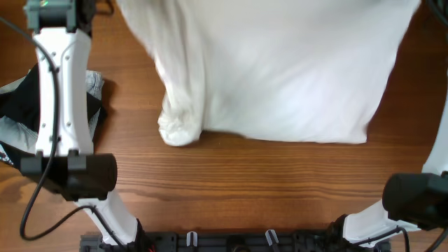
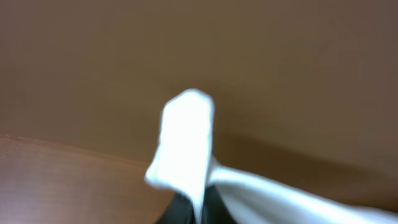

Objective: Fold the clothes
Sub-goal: 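Swing the stretched shirt up and away with both grippers, flinging it flat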

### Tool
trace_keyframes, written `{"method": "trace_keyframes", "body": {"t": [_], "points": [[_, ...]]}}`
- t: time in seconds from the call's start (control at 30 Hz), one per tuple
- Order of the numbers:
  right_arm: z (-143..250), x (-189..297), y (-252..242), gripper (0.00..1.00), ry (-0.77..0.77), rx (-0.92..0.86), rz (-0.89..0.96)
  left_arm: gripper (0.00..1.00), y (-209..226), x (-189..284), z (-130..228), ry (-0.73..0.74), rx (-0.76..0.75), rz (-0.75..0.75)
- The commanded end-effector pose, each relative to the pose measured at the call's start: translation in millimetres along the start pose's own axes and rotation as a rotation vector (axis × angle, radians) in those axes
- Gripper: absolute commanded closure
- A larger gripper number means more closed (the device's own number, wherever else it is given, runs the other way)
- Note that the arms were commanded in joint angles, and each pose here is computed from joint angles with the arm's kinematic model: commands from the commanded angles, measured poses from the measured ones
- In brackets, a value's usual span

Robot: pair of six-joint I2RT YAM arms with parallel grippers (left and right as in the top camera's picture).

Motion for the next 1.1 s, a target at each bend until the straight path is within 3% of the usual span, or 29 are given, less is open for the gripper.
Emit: {"method": "trace_keyframes", "body": {"t": [0.0,0.13,0.23,0.3,0.37,0.5,0.63,0.73,0.97,1.07], "points": [[-51.8,24.4,47.1,0.96,-0.246,-0.07,-0.253,0.96,-4.4,29.8,-60.4,-0.307,0.05,0.018],[-84.7,51.5,59.6,0.96,-0.399,-0.046,-0.243,0.96,-5.4,71.9,-105.7,-0.508,0.057,-0.029],[-82.2,51.0,38.5,0.96,-0.38,0.008,-0.068,0.96,-3.9,87.0,-117.1,-0.546,0.034,-0.038],[-68.5,44.2,13.0,0.96,-0.32,0.039,0.124,0.96,-2.5,85.0,-110.0,-0.491,0.035,-0.034],[-53.0,38.3,-10.7,0.96,-0.245,0.088,0.303,0.96,-2.0,75.8,-90.0,-0.356,0.039,-0.024],[-8.7,27.5,-68.5,0.96,-0.042,0.111,0.694,0.96,2.3,59.3,-14.7,0.1,0.056,-0.026],[48.6,6.3,-101.2,0.96,0.257,0.068,0.769,0.96,15.1,36.8,69.5,0.543,0.088,-0.084],[85.4,-2.9,-110.9,0.96,0.45,0.023,0.76,0.96,20.0,13.4,121.8,0.769,0.076,-0.094],[144.4,33.1,-124.0,0.95,0.862,-0.022,0.902,0.96,11.3,10.4,226.5,1.208,0.085,-0.109],[163.3,47.2,-132.6,0.96,0.971,-0.041,0.981,0.96,1.5,21.5,254.0,1.348,0.067,-0.111]]}}
Point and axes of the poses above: each gripper's point midway between its finger pads, its own x axis back along the fingers, its own y axis along the line the jaws close on, z = x × y, the point moved 8 cm from there along x, back along the fingers, and after that the axes turned 11 degrees about -x, right-handed, at the moved point
